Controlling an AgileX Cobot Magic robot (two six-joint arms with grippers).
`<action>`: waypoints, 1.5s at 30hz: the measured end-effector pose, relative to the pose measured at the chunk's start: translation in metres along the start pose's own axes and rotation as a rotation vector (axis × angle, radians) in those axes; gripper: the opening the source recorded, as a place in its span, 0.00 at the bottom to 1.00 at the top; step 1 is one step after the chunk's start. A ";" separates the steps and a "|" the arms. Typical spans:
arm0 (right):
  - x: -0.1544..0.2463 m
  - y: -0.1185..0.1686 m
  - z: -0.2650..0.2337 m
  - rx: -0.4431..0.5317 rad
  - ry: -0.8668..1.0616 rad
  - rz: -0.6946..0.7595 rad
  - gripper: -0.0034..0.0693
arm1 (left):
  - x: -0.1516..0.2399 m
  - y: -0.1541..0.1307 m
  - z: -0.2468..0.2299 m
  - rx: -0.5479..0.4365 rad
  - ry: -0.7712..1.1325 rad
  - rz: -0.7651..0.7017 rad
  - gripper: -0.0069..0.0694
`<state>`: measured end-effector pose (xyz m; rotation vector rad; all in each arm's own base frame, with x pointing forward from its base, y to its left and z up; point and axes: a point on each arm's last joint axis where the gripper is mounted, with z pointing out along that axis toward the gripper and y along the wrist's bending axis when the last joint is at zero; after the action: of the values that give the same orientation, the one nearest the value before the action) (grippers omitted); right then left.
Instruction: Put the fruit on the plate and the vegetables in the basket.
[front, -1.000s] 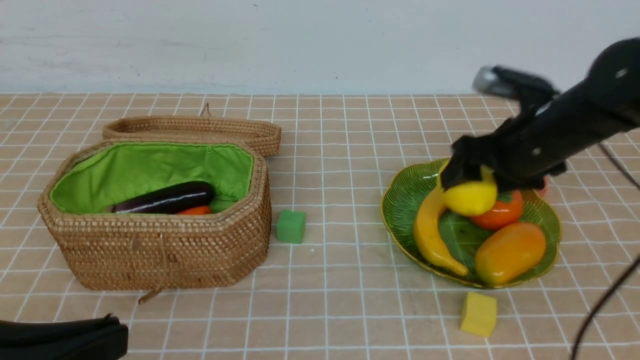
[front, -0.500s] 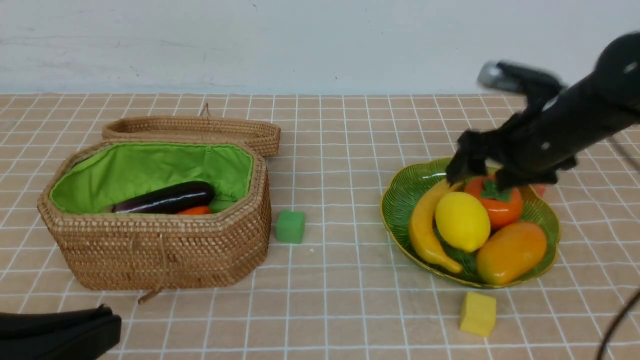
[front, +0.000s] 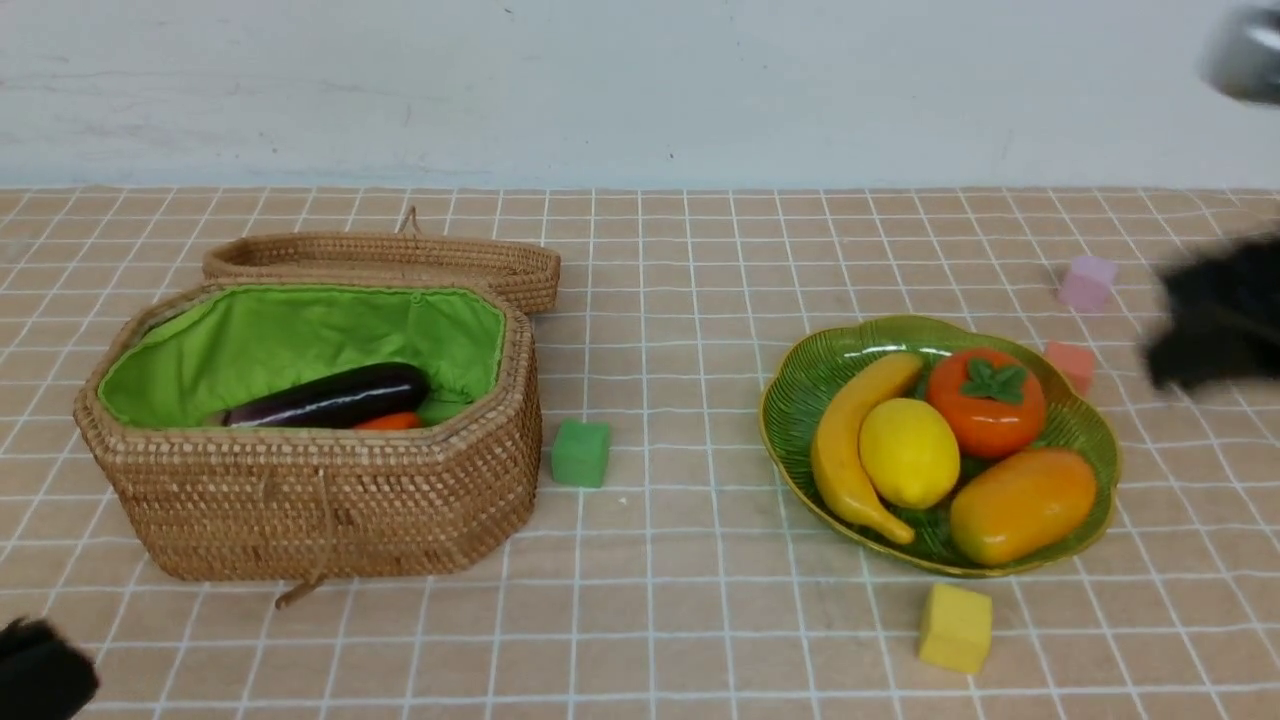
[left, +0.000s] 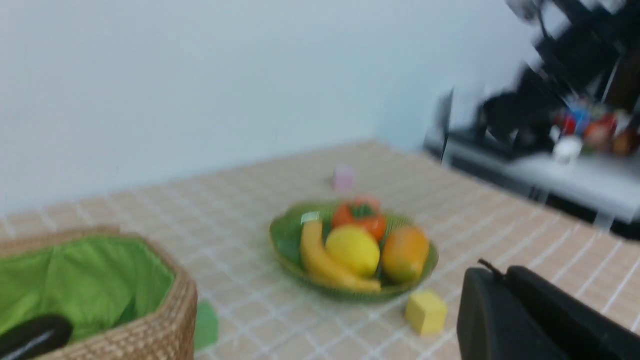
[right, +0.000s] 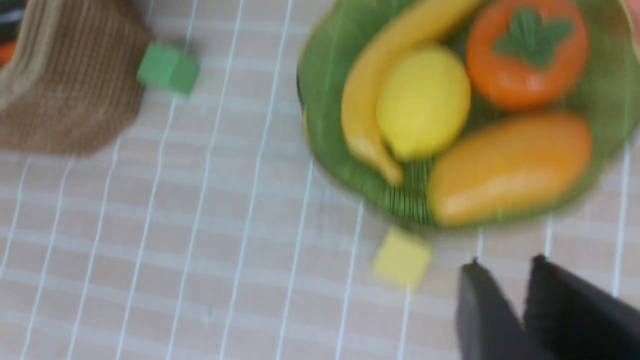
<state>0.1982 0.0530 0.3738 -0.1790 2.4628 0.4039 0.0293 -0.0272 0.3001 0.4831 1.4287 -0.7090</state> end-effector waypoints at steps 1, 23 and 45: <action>0.014 0.001 -0.008 -0.001 -0.006 0.008 0.12 | 0.008 0.001 -0.002 0.004 -0.015 -0.003 0.13; 0.170 -0.016 -0.016 -0.001 -0.185 0.158 0.06 | 0.078 0.008 0.004 -0.005 0.130 -0.048 0.15; 0.239 -0.060 0.052 0.268 -0.601 -0.147 0.04 | 0.082 0.008 0.004 -0.011 0.170 -0.047 0.18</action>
<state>0.0519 0.0063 0.1743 -0.1043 1.8704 0.0442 0.0374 -0.0367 0.2185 0.5123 1.6070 -0.7111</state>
